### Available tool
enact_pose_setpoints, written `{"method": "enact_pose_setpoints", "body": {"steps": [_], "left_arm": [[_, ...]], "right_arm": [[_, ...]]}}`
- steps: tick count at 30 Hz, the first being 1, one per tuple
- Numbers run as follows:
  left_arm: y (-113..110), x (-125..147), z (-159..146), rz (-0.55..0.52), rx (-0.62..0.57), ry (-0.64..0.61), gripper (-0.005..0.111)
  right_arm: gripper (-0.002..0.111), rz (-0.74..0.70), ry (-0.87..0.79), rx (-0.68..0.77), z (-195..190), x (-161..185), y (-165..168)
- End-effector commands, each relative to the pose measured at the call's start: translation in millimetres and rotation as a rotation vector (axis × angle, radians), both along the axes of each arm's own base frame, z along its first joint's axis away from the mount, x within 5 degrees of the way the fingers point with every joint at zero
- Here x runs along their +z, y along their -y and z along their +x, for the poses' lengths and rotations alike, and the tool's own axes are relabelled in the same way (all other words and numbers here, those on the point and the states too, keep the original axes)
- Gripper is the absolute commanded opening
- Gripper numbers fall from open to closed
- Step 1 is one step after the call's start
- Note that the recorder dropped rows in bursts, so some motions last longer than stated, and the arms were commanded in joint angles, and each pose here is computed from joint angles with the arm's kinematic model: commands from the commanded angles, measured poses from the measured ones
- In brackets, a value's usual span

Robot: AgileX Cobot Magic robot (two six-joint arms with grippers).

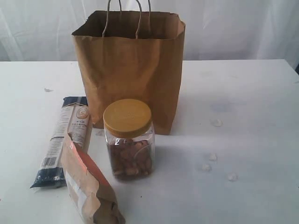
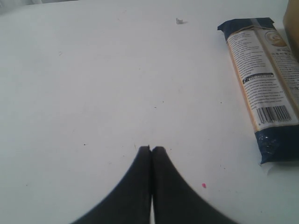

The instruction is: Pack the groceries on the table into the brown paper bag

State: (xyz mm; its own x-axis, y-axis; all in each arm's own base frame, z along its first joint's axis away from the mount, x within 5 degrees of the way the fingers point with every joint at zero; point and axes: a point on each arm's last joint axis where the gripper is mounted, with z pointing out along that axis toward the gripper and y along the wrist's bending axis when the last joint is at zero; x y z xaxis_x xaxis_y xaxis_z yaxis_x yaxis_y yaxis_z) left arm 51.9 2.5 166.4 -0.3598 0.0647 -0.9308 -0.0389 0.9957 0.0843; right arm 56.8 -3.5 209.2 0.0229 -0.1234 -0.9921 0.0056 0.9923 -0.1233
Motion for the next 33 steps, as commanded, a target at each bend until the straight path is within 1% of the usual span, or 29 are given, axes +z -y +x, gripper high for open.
{"method": "enact_pose_setpoints", "body": {"steps": [1,3,4,7,8,9,24,25,27,28,31,33], "left_arm": [[0.4,0.2,-0.2,-0.005,-0.003,0.004,0.0],[0.4,0.2,-0.2,-0.005,-0.003,0.004,0.0],[0.4,0.2,-0.2,-0.005,-0.003,0.004,0.0],[0.4,0.2,-0.2,-0.005,-0.003,0.004,0.0],[0.4,0.2,-0.2,-0.005,-0.003,0.004,0.0],[0.4,0.2,-0.2,-0.005,-0.003,0.004,0.0],[0.4,0.2,-0.2,-0.005,-0.003,0.004,0.0],[0.0,0.1,-0.3,0.021,-0.009,0.002,0.0],[-1.9,0.0,-0.5,0.144,-0.033,-0.009,0.0],[-2.0,0.0,-0.5,0.174,-0.044,-0.012,0.0],[-2.3,0.0,-0.5,0.197,-0.049,-0.014,0.0],[-4.0,3.2,0.4,0.316,-0.068,0.009,0.0]], "right_arm": [[0.0,0.05,-0.017,-0.007,-0.2,-3.3,0.1],[0.0,0.084,-0.081,-0.007,-0.4,-9.2,-0.1],[0.0,0.056,-0.112,0.005,-0.6,-12.0,-1.2],[0.0,0.057,-0.254,0.051,-2.7,-24.6,-5.7],[0.0,0.02,-0.245,0.054,-2.6,-23.9,-5.7],[0.0,0.016,-0.24,0.055,-2.5,-23.5,-5.7],[0.0,0.022,-0.249,0.054,-2.6,-24.2,-5.6],[0.0,0.022,-0.249,0.055,-2.6,-24.2,-5.7],[0.0,0.022,-0.249,0.055,-2.6,-24.2,-5.7],[0.0,0.022,-0.249,0.055,-2.6,-24.2,-5.7],[0.0,0.022,-0.249,0.055,-2.6,-24.2,-5.7],[0.0,0.022,-0.249,0.055,-2.6,-24.2,-5.7]]}}
